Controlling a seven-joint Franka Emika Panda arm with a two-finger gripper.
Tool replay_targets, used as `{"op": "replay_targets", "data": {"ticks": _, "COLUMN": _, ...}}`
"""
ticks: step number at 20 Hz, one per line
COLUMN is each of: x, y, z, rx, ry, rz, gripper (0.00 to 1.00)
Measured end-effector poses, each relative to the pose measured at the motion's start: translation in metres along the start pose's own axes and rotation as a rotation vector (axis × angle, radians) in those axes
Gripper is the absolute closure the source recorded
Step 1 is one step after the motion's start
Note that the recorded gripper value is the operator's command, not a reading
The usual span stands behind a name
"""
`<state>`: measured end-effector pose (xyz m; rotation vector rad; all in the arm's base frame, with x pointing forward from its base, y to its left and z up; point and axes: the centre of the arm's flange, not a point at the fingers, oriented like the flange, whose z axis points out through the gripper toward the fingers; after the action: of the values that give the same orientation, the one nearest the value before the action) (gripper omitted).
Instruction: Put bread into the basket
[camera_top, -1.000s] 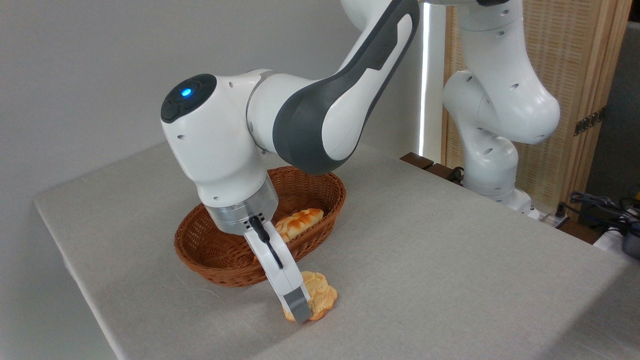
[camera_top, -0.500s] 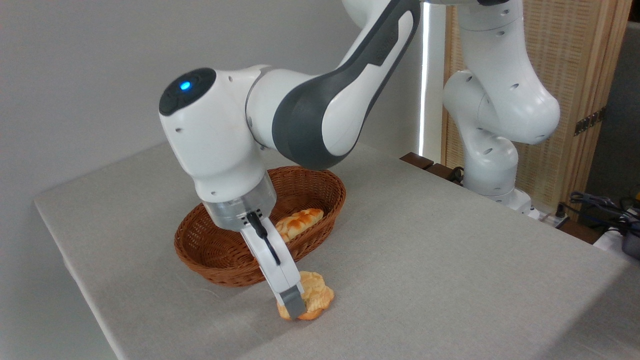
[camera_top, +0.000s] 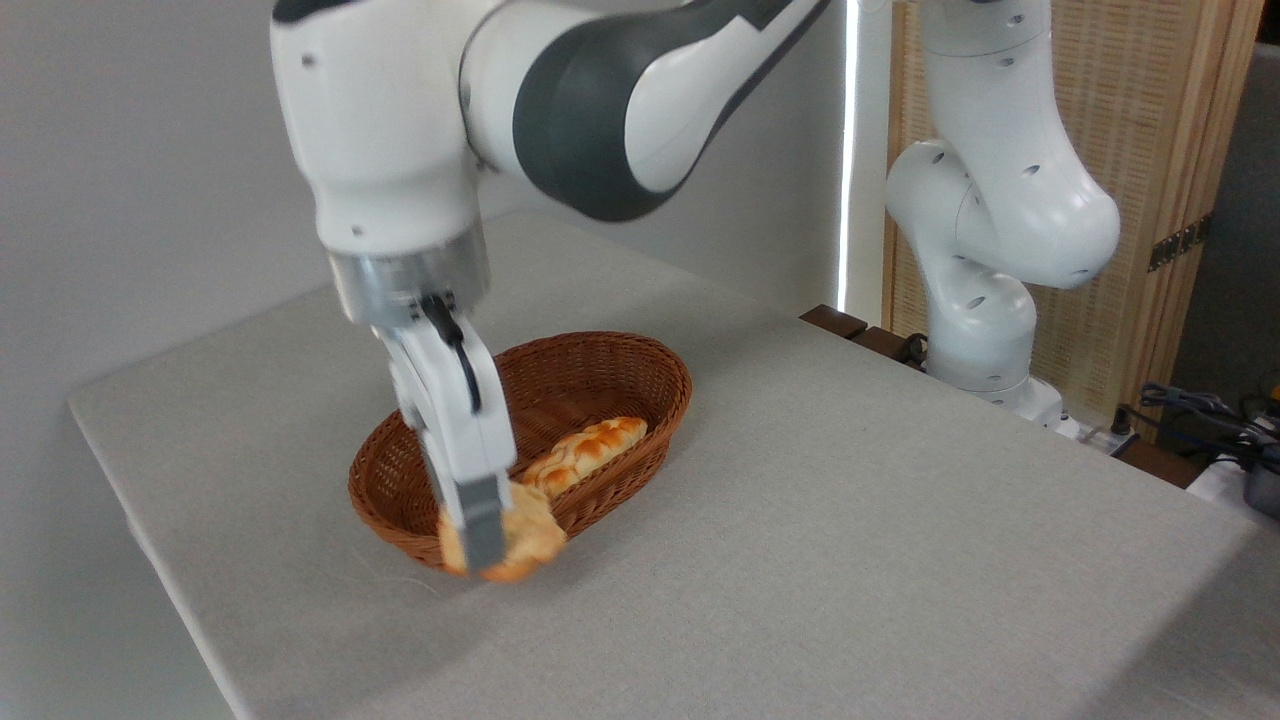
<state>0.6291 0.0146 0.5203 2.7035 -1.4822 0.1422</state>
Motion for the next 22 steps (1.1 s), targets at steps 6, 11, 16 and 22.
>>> {"op": "replay_targets", "data": {"ticks": 6, "x": 0.047, "y": 0.033, "z": -0.017, "rx": -0.026, "ry": 0.081, "rz": -0.090, "gripper": 0.40}}
{"op": "replay_targets", "data": {"ticks": 11, "x": 0.085, "y": 0.067, "z": -0.009, "rx": -0.072, "ry": 0.071, "rz": -0.163, "gripper": 0.19}}
{"op": "replay_targets", "data": {"ticks": 16, "x": 0.109, "y": 0.092, "z": 0.012, "rx": -0.133, "ry": 0.025, "rz": -0.236, "gripper": 0.00}}
{"op": "replay_targets", "data": {"ticks": 22, "x": 0.126, "y": 0.101, "z": 0.045, "rx": -0.170, "ry": -0.020, "rz": -0.233, "gripper": 0.00}}
